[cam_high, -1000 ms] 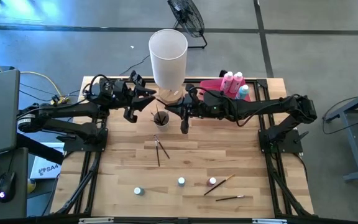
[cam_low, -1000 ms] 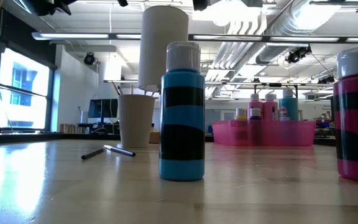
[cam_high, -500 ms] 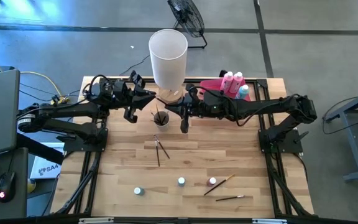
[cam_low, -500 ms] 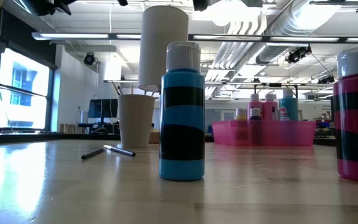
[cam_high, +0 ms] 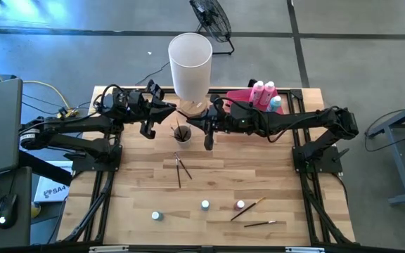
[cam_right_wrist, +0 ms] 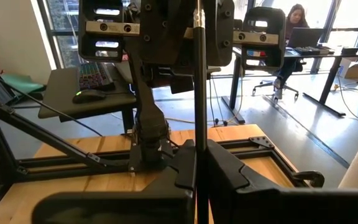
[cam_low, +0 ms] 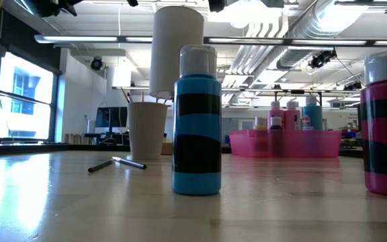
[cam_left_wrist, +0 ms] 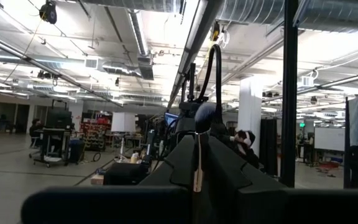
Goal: Pick & Place Paint Supplies
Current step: Put the silver eyeshadow brush into the white cup
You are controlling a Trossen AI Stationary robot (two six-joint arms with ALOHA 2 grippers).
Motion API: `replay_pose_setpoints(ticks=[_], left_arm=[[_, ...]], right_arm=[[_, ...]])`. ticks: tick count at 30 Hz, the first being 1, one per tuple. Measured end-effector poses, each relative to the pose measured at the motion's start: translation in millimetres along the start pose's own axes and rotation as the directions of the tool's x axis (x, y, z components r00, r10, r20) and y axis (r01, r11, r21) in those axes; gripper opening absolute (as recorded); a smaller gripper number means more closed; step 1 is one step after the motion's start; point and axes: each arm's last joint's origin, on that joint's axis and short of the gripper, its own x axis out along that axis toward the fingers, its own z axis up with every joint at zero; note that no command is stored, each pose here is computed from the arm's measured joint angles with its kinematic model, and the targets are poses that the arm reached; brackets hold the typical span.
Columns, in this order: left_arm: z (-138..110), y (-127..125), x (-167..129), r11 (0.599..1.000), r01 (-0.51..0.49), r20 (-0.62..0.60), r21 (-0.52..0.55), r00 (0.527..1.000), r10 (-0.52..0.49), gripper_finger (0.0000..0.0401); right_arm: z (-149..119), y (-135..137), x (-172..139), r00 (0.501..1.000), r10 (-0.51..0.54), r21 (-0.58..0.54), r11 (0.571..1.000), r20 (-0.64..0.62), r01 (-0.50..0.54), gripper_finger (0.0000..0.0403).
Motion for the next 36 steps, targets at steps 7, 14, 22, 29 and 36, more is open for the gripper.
replay_pose_setpoints(ticks=[7,14,22,29,36], left_arm=[[-0.3,1.0,-0.1,1.000,-0.022,-0.001,-0.008,1.000,0.022,0.0018],[-0.8,1.2,-2.0,0.999,-0.052,-0.030,0.006,0.998,0.052,0.0018],[15.0,-4.9,-14.2,0.994,-0.104,-0.046,0.037,0.993,0.106,0.0018],[26.2,-11.7,-29.0,0.990,-0.141,-0.102,0.004,0.985,0.141,0.0017],[31.3,-17.0,-44.3,0.975,-0.201,-0.183,-0.093,0.966,0.181,0.0017]], right_arm=[[0.9,0.3,-0.1,1.000,0.005,-0.008,1.000,0.008,-0.005,0.0077],[6.6,0.1,-6.5,1.000,0.006,0.002,1.000,0.012,-0.006,0.0176],[25.1,-2.8,-37.6,0.999,0.002,-0.012,1.000,-0.033,-0.002,0.0227],[44.1,-7.5,-71.8,0.998,-0.053,-0.005,0.999,-0.037,0.053,0.0218],[59.5,-10.1,-100.4,0.998,-0.055,0.000,0.998,-0.012,0.055,0.0202]])
